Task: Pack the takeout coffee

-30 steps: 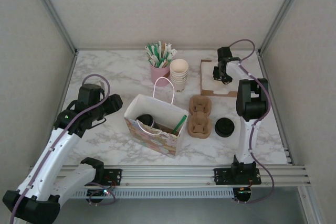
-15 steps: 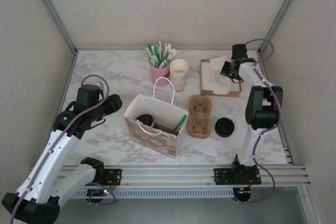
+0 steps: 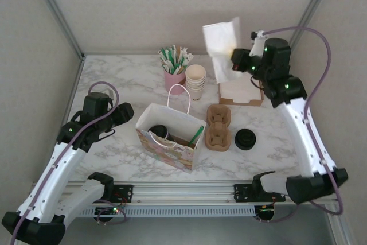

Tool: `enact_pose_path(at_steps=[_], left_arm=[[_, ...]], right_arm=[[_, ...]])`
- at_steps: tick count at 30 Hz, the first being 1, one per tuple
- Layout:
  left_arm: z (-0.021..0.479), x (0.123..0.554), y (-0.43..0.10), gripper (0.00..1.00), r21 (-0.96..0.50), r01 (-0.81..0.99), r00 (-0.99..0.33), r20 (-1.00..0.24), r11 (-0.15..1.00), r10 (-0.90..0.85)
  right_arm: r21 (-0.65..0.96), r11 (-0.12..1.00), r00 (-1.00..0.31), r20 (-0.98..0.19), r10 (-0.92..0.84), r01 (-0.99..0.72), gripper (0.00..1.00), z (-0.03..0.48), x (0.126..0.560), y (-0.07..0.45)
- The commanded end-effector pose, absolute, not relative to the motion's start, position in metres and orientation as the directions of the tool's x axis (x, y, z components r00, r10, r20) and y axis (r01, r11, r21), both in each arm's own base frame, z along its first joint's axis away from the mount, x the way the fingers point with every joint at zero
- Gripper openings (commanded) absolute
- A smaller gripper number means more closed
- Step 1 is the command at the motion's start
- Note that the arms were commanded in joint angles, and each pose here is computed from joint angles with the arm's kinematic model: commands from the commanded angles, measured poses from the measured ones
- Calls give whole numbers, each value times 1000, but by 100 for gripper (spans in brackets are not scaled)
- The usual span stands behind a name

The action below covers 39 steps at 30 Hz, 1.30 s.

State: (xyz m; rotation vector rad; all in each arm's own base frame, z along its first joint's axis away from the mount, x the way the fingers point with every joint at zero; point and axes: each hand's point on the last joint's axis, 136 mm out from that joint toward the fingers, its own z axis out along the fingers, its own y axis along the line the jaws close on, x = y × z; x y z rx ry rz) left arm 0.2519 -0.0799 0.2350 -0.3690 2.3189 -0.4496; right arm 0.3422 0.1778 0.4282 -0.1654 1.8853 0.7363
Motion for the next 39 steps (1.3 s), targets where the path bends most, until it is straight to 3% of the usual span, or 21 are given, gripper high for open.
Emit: enact_pose_path(at_steps=[1, 7, 13, 26, 39], left_arm=[[271, 249, -78, 74, -441, -89, -636, -665, 893, -392], [291, 243, -85, 81, -480, -31, -628, -673, 877, -391], [295, 237, -100, 81, -526, 38, -655, -655, 850, -376], [297, 226, -133, 78, -612, 185, -708, -626, 769, -328], [288, 221, -146, 78, -607, 237, -728, -628, 758, -275]], right_arm=[[433, 676, -427, -884, 189, -597, 0, 456, 291, 222], [501, 426, -482, -861, 159, -754, 0, 466, 211, 295], [595, 307, -604, -794, 77, -743, 0, 435, 170, 355], [627, 539, -700, -708, 94, -562, 0, 350, 190, 334], [425, 762, -710, -701, -63, -488, 0, 302, 201, 301]])
